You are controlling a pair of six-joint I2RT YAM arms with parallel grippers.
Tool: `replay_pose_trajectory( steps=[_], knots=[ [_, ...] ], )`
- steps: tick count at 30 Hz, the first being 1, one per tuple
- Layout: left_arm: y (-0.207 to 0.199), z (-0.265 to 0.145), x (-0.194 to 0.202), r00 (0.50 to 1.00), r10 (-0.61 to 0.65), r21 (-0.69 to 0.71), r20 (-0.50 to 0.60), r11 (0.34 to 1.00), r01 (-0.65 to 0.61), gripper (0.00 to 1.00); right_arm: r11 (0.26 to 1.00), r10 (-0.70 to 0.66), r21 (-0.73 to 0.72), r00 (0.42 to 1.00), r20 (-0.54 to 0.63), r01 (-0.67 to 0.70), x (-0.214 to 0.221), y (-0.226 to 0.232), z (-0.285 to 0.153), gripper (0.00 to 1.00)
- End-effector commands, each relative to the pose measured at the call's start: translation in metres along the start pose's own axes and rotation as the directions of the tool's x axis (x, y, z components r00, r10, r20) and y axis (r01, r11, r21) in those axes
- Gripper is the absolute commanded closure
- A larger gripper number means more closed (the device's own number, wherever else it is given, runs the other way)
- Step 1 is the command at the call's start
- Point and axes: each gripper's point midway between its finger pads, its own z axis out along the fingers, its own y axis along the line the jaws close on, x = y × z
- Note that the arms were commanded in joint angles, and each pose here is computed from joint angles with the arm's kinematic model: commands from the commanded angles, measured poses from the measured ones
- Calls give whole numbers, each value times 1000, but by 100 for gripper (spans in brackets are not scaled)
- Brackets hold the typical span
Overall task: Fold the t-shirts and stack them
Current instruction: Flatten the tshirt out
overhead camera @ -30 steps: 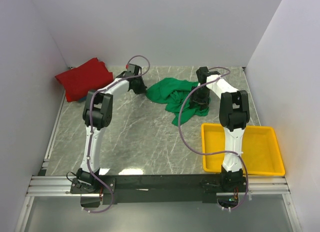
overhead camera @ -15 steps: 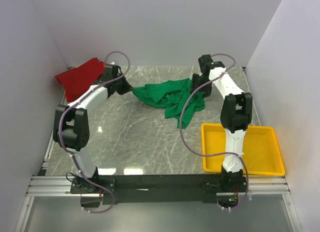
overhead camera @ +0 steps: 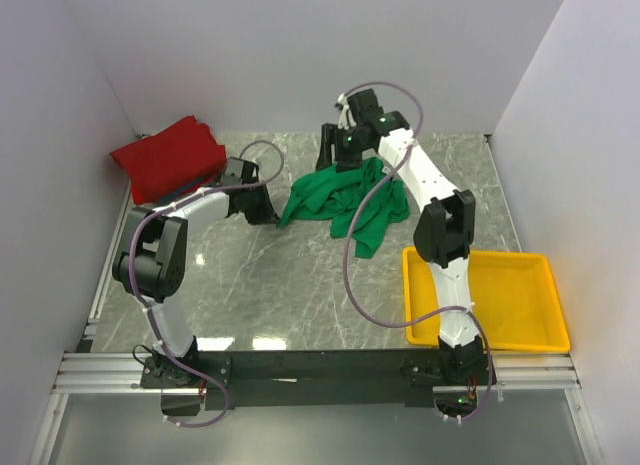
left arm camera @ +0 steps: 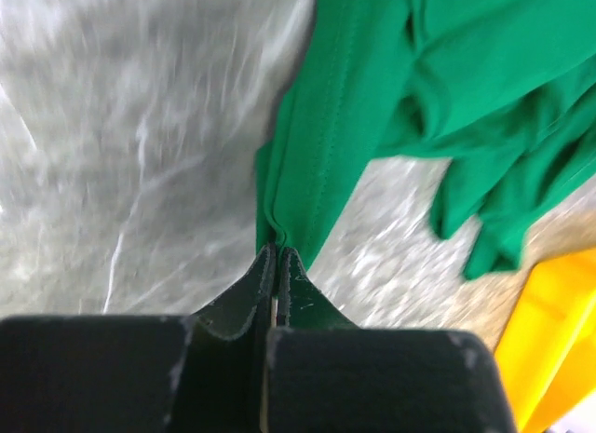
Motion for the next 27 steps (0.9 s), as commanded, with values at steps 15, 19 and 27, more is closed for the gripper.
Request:
replay_pose_trajectory(
  steps=[15, 19, 27],
  knots=[
    [-3, -26, 63, 985, 112, 141, -130, 986, -93, 100, 987, -49, -160, 980, -195, 17, 63, 26, 60, 32],
    [1, -23, 48, 994, 86, 82, -70, 993, -80, 100, 985, -58, -169, 975, -216, 21, 73, 31, 69, 32],
    [-9, -23, 32, 995, 79, 85, -53, 994, -74, 100, 991, -99, -109, 965, -242, 75, 91, 40, 96, 32]
  ],
)
